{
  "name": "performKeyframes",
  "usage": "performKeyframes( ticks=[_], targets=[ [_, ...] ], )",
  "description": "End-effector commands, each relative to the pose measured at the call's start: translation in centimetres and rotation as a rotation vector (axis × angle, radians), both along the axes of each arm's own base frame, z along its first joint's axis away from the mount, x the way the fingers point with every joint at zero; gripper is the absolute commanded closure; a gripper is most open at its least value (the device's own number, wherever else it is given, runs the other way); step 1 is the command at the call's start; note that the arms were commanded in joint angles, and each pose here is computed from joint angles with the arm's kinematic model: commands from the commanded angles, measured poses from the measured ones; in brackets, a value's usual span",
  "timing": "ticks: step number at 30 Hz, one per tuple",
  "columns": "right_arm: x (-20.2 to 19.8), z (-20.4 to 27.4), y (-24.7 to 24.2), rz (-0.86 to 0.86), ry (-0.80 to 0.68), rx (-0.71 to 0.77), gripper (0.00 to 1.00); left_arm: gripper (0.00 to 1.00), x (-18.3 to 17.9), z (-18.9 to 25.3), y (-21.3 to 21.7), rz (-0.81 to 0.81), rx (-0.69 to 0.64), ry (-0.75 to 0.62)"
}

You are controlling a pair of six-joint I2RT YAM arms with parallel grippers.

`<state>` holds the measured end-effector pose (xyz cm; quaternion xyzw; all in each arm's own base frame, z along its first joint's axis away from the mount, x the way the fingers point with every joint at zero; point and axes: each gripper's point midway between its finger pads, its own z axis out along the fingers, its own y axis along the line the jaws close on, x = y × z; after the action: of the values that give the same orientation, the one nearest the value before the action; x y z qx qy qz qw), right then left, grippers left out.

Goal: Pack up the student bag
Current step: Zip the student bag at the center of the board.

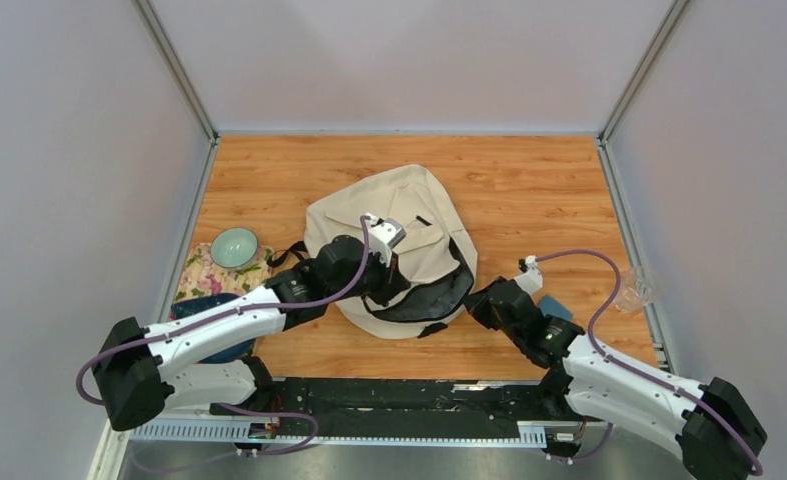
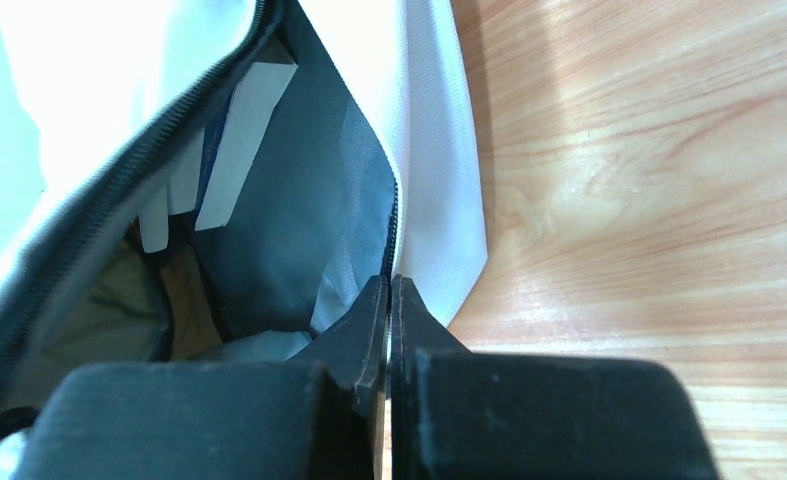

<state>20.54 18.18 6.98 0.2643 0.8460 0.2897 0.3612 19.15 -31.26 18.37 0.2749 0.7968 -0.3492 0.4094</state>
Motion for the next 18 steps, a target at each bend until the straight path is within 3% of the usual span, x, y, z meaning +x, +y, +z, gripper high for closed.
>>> performKeyframes(
  ticks=[1,18],
  targets=[
    [-1.5,-1.0,-0.6,0.025,0.044,0.0,1.0,1.0,-1.2,-2.6,-0.1,-0.034,0.017,0.066],
    [-2.8,-0.1,-0.7,0.05,0.047,0.061,1.0,1.0,-3.1,-8.3,-0.7,-0.085,0.06,0.225]
  ],
)
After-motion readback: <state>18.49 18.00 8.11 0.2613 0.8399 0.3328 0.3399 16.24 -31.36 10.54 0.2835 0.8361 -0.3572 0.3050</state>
